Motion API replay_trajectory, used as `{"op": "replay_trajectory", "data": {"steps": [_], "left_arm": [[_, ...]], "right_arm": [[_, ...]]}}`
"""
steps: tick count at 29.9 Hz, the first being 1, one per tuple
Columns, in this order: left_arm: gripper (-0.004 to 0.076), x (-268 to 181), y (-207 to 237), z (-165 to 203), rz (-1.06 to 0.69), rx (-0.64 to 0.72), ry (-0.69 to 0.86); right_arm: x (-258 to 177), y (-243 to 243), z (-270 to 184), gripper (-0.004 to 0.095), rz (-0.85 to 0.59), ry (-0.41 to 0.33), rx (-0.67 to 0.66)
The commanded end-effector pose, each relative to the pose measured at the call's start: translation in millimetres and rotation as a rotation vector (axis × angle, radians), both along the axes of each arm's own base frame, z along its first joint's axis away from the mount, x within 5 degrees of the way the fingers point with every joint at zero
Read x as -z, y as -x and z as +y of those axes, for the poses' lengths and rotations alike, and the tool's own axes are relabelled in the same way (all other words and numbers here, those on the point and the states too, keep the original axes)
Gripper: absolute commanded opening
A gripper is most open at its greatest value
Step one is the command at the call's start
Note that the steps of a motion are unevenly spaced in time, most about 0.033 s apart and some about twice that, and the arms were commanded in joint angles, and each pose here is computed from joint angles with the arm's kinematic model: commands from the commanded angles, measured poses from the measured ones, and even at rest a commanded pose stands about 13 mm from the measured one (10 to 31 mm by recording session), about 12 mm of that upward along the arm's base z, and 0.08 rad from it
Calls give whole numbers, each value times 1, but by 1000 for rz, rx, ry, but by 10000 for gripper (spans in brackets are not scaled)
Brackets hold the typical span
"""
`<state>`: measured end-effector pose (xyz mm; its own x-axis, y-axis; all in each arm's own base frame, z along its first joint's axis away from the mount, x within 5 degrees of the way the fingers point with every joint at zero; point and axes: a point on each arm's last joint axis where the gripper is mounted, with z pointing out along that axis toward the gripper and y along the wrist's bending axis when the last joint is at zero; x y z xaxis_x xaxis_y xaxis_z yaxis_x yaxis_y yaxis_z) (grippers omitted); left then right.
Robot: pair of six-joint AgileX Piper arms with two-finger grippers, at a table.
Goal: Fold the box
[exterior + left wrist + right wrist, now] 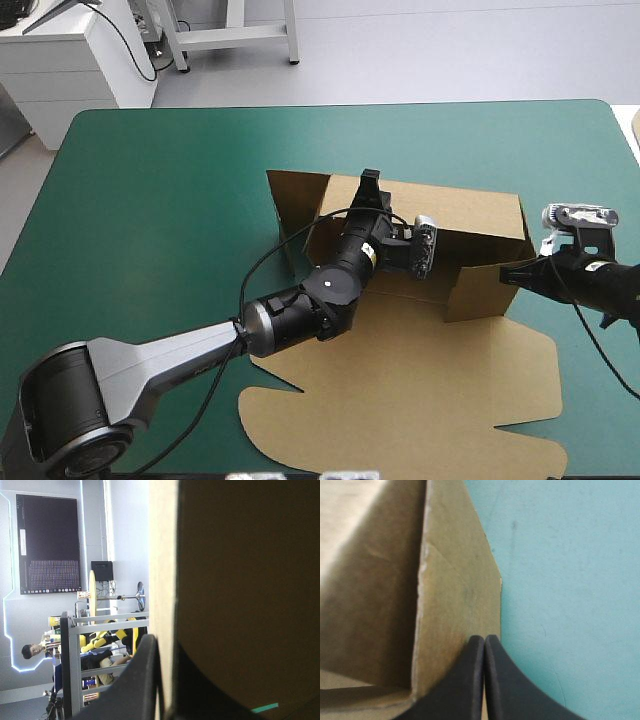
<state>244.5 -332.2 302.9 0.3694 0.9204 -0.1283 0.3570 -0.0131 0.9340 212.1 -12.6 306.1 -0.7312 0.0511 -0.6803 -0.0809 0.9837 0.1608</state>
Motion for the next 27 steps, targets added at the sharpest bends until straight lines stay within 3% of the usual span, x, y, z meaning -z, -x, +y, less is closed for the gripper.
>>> {"op": "replay_trajectory", "data": {"steps": [1,6,10,20,23,27], "left_arm": [[-8,-19,3,7,-15,-30,55],[-8,-19,3,7,-16,-30,54],[-8,-19,3,7,-18,-28,50],[-8,-9,1,3,-35,2,-36],[-8,-8,0,2,-34,2,-38],[-8,-8,0,2,-34,1,-38]], "right_arm": [[-21,4,2,-21,-128,-10,7],[-23,11,6,-21,-121,-23,-36],[-21,14,9,-21,-96,38,-141],[-20,13,9,-15,-106,77,-174],[-17,11,8,25,-91,86,-184],[-10,10,9,169,-34,77,-218]]}}
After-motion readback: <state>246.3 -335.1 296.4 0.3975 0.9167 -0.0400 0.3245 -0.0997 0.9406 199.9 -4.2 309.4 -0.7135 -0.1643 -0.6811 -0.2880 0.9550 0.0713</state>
